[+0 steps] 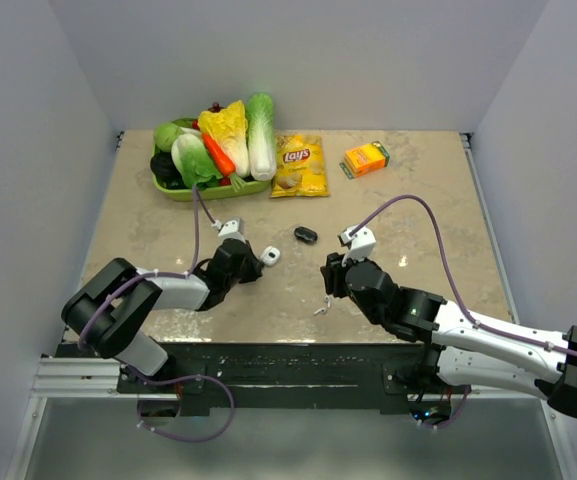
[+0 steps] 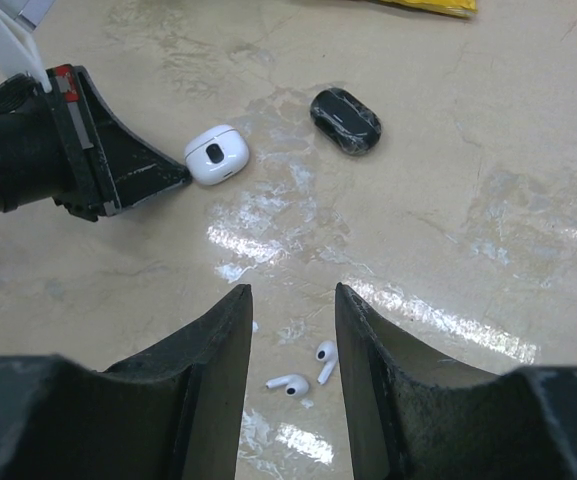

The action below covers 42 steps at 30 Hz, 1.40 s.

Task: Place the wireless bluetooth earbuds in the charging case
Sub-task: Pick up the charging case at the center of the board.

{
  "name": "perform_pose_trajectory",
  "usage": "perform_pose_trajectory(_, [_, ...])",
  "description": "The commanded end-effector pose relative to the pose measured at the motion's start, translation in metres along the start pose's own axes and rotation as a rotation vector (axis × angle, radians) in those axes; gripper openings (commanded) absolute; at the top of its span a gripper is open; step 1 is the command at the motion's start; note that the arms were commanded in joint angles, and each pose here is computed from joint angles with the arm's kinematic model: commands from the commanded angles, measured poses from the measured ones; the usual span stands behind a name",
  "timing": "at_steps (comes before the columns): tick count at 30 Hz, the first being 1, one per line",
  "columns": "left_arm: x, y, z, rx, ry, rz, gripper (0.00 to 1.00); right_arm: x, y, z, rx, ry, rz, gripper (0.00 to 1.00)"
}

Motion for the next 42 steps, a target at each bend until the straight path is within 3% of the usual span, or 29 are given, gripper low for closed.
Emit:
perform_pose_trajectory(1, [-0.006, 0.01, -0.01, -0.019, -0.004, 0.018, 0.0, 0.0, -0.001, -0.005, -0.033, 0.042, 0.004, 0.42])
perform_pose_trajectory(7, [-0.008, 0.02, -0.018, -0.033, 0.008, 0.019, 0.0, 0.0, 0.0, -0.004, -0.03, 0.034, 0.003, 0.43])
perform_pose_trajectory(14, [-0.015, 0.032, -0.027, -0.035, 0.019, 0.014, 0.17, -0.001, 0.001, -0.001, -0.014, 0.008, 0.013, 0.43])
perform_pose_trajectory(17, [-0.011, 0.03, -0.029, -0.048, 0.004, -0.023, 0.31, -0.002, 0.0, -0.002, -0.016, 0.007, 0.019, 0.43])
perform_pose_trajectory(18, [-0.009, 0.027, -0.031, -0.067, 0.001, -0.035, 0.46, -0.003, -0.001, -0.002, -0.016, 0.008, 0.022, 0.43])
perform_pose_trajectory(21, [-0.005, 0.014, -0.036, -0.111, -0.008, -0.066, 0.7, -0.004, -0.002, -0.004, -0.022, 0.012, 0.02, 0.44])
perform_pose_trajectory(22, [-0.005, 0.01, -0.038, -0.12, -0.002, -0.065, 0.73, -0.004, -0.002, -0.004, -0.022, 0.013, 0.024, 0.44])
perform_pose_trajectory(27, [-0.025, -0.001, -0.047, -0.145, 0.076, -0.066, 0.79, -0.005, -0.003, -0.006, -0.033, 0.015, 0.024, 0.45])
perform_pose_trajectory(35, [-0.073, -0.014, -0.018, -0.151, 0.167, 0.007, 0.8, -0.005, -0.005, -0.008, -0.039, 0.035, 0.023, 0.45])
perform_pose_trajectory(40, [-0.091, 0.003, 0.001, -0.134, 0.177, -0.058, 0.98, -0.008, -0.01, -0.01, -0.045, 0.042, 0.029, 0.45])
perform_pose_trajectory(42, [-0.102, 0.013, 0.003, -0.135, 0.169, -0.078, 1.0, -0.01, -0.012, -0.011, -0.047, 0.042, 0.033, 0.45])
Point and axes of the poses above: each gripper's point midway between its finger pads, its own y axis out along the fingers, its own x axis along the line the jaws close on, z = x × y, the point moved 10 cm from there along -y, back along the fingers, and after that the axes turned 13 degrees about -y, right-handed, at the moved point
